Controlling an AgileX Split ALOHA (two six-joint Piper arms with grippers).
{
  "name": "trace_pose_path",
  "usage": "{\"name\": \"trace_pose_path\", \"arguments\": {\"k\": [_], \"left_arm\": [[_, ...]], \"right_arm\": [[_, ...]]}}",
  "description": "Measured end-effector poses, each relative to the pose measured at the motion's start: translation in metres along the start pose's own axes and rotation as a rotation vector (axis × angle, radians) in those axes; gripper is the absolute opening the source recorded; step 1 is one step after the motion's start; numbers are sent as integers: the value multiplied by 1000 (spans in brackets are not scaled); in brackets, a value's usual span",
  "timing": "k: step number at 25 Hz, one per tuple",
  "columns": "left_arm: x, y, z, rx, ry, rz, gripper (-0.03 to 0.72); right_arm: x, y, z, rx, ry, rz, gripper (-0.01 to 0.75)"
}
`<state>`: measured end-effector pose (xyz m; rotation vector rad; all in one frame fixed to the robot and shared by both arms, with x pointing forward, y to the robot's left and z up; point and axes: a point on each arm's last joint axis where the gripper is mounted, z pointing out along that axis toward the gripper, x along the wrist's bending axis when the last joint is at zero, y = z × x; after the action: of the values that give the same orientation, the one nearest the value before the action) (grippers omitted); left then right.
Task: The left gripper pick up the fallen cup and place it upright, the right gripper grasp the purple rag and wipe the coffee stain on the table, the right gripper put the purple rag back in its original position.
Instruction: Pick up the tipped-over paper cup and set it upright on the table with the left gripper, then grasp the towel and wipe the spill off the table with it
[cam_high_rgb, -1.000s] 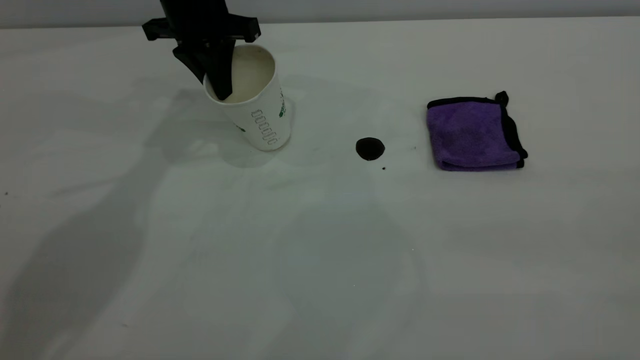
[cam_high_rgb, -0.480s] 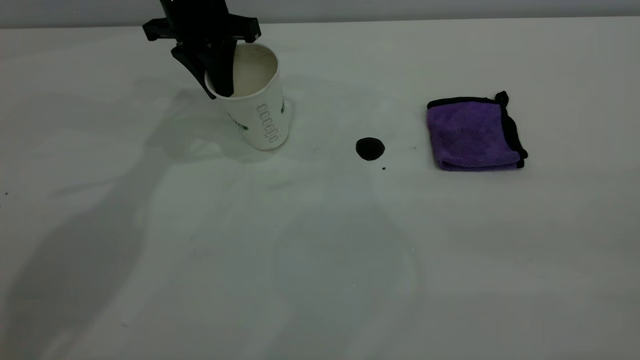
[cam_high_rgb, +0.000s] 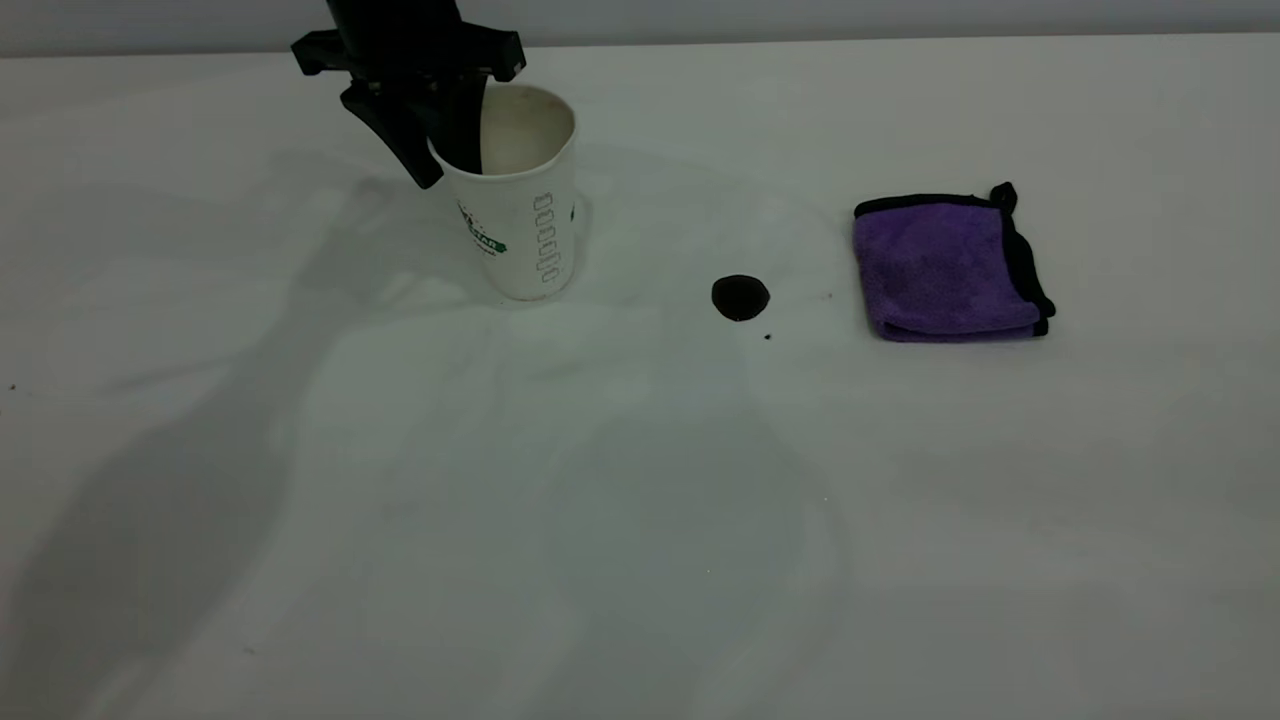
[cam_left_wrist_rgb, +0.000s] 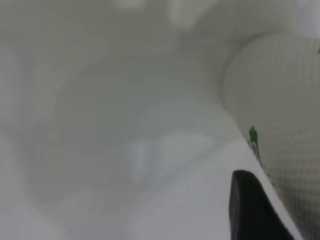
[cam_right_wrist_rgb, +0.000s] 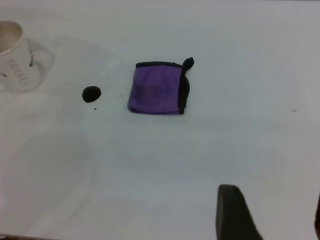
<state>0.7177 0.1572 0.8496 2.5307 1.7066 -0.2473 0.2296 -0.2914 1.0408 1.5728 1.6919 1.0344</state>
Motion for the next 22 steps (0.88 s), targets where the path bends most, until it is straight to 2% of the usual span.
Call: {"name": "trace_pose_path", "arguments": {"k": [7, 13, 22], "left_arm": [[-4, 10, -15, -71, 9, 24, 361], [-28, 20, -40, -108, 25, 90, 384], [-48, 34, -91, -282, 78, 127, 387]], "right_arm": [[0, 0, 0, 0, 0, 0, 429], [0, 0, 0, 0, 0, 0, 429], [0, 0, 0, 0, 1, 0, 429]]}}
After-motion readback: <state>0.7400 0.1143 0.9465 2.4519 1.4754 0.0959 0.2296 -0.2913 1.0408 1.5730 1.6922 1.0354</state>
